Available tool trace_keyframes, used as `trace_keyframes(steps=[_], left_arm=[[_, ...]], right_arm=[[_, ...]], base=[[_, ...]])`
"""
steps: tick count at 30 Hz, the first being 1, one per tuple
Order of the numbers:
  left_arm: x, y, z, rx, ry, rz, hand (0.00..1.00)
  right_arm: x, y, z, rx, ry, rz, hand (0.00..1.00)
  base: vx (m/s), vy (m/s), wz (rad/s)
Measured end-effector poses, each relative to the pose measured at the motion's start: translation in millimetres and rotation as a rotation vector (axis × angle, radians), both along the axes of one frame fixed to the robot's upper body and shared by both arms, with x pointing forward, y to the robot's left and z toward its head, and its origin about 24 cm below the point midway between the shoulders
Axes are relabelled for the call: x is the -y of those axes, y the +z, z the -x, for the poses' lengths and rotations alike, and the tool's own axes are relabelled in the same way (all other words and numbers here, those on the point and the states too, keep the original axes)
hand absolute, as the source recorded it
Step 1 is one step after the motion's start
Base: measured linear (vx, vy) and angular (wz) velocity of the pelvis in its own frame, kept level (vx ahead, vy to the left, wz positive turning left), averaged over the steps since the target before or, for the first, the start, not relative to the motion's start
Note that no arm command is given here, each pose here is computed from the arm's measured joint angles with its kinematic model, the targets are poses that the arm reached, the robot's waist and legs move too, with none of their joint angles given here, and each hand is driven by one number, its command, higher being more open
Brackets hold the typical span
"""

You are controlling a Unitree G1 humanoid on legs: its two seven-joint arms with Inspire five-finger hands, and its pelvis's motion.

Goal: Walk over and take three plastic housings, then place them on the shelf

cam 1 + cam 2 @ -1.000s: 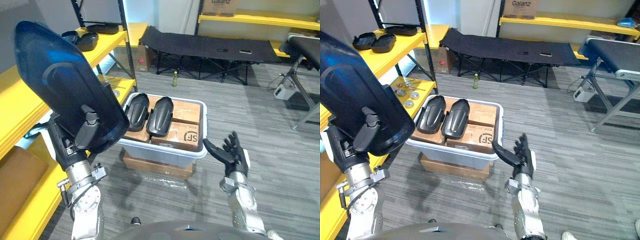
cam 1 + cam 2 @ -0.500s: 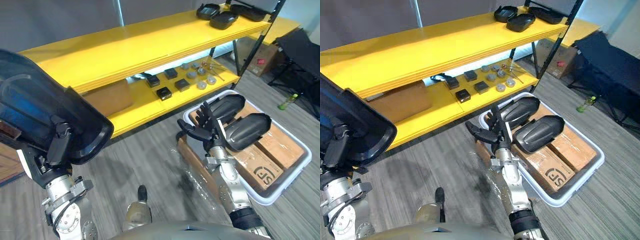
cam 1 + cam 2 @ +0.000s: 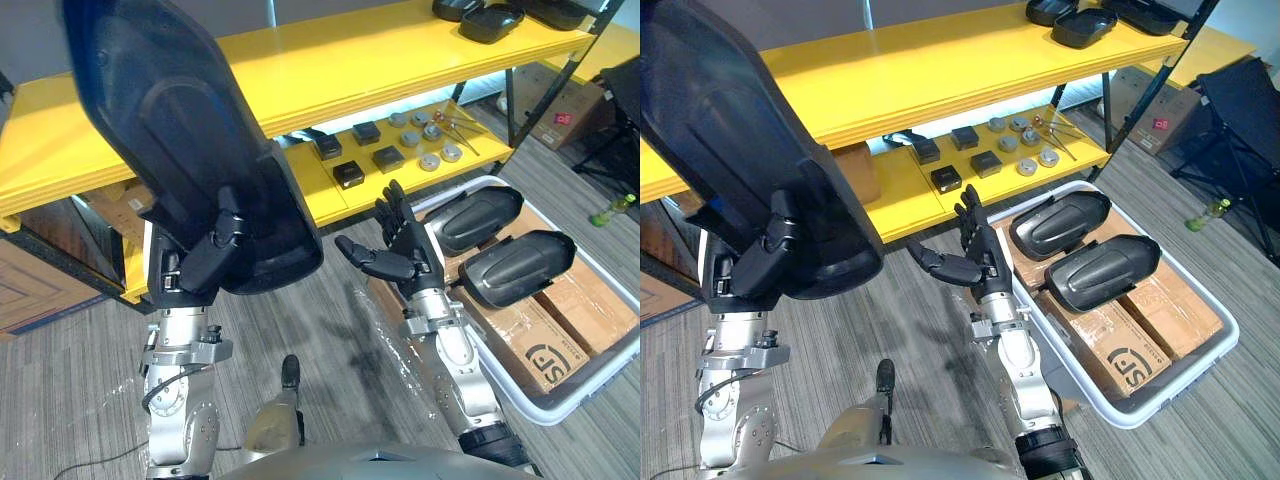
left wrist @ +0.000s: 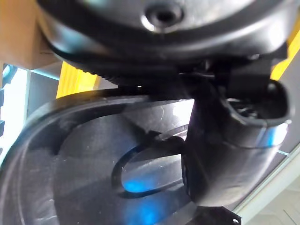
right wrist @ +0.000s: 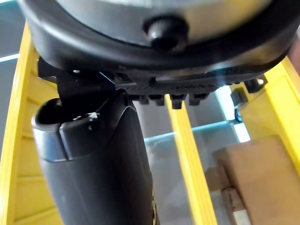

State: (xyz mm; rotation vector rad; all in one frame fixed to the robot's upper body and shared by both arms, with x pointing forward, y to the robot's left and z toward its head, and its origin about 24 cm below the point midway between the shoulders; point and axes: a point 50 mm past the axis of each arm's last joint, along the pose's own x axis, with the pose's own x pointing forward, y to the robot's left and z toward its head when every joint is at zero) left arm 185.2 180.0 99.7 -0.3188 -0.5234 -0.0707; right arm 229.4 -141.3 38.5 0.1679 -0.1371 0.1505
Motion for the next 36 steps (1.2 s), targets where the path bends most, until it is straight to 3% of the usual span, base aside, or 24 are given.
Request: trace_keyframes(steps=[4,12,18,27,36], left_arm=[[3.8,0.3,-0.3,0.002,-0.023,-0.006,0.0],[-6.1,11.5,-5.6,0.042,-0.018,-0.071,0.0],[-28.7,19.8,-4.9,0.039,0.167,-0.059,0.0],[-25.6,21.4,-11.4,0.029,0.199,-0.044,0.0],[-26.3,-5.5,-14.3,-0.129,0.216,-0.056,0.0]], right_arm=[[13.3,1.4,-0.2,0.001,-0.017,-0.064,1.0],[11.8,12.3,0.1,0.082,-0.085,-0.125,1.0],[10.1,25.1,-8.4,0.15,-0.108,-0.142,1.0],[39.8,59.5,-13.0,0.303,-0.181,-0.038,1.0],[69.0,81.0,-18.6,0.392,-0.16,-0.019,1.0]], base=[[-0.05,0.011,-0.1],[0.13,0.138,0.01],[0.24,0.139,0.01],[0.28,-0.091,0.54],[0.22,-0.164,0.17]])
